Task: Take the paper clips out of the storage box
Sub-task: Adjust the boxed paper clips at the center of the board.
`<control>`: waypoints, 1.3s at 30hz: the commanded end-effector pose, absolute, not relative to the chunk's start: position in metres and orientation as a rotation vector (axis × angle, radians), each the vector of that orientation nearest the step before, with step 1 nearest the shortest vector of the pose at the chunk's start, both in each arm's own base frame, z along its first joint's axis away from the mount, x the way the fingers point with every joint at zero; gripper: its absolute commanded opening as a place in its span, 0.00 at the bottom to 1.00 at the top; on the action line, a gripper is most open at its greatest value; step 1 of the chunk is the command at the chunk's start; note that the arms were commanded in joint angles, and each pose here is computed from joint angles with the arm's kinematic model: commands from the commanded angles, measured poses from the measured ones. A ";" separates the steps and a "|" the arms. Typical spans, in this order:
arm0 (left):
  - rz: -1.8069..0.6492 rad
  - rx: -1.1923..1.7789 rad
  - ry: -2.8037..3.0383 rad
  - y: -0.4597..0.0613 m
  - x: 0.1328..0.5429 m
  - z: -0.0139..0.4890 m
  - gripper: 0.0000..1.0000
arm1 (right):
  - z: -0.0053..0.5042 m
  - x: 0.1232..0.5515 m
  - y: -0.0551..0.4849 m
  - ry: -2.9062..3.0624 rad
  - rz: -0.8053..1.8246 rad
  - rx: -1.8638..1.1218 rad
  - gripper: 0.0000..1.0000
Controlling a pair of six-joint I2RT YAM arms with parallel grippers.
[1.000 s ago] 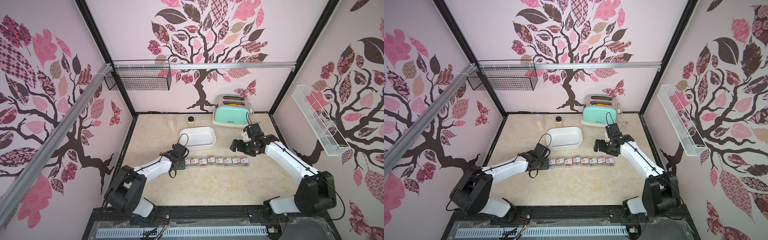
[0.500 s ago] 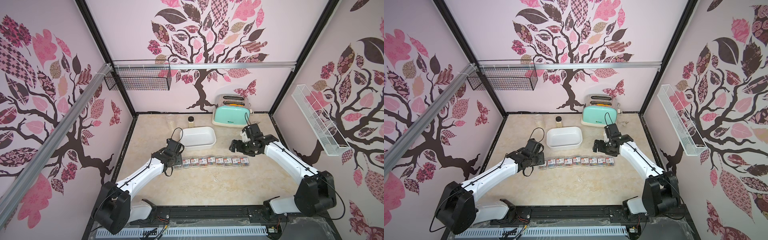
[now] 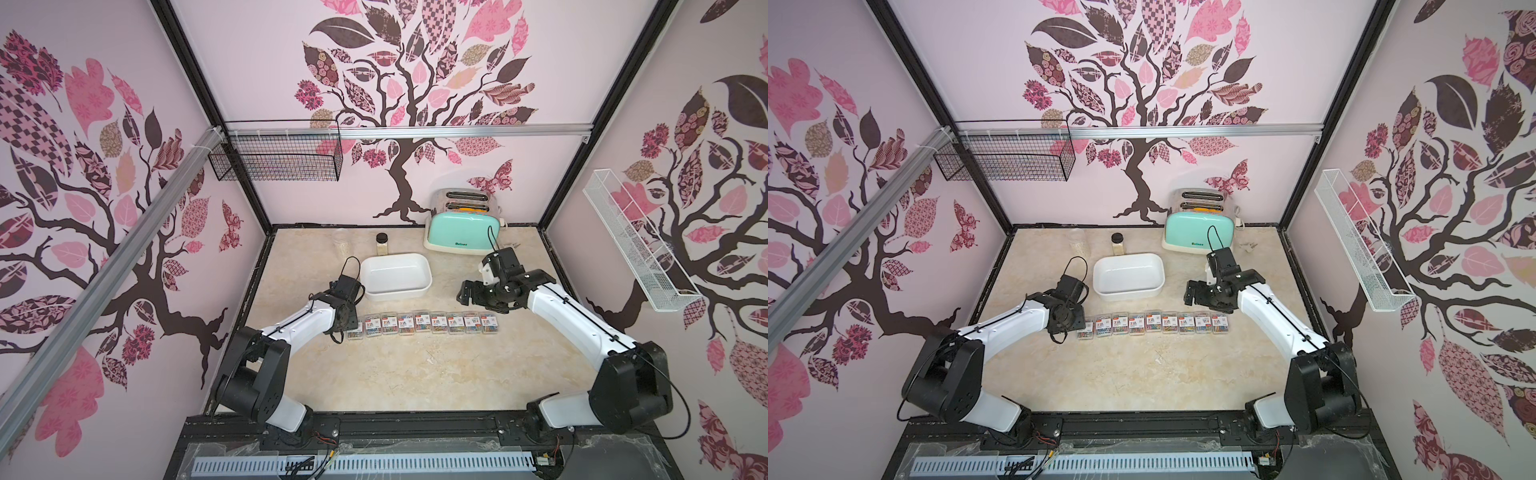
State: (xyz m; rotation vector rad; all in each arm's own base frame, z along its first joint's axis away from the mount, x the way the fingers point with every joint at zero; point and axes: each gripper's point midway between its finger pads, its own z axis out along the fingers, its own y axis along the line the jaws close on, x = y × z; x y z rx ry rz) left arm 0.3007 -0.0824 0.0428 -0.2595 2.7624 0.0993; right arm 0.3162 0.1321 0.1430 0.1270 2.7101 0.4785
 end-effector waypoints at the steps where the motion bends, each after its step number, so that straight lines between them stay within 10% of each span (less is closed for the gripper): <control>1: 0.100 -0.255 2.773 -0.081 0.298 0.040 0.58 | 0.153 0.319 0.133 2.681 0.482 0.114 0.99; 39: 0.104 -0.356 2.766 -0.081 0.302 0.035 0.60 | 0.147 0.320 0.139 2.696 0.501 0.102 0.99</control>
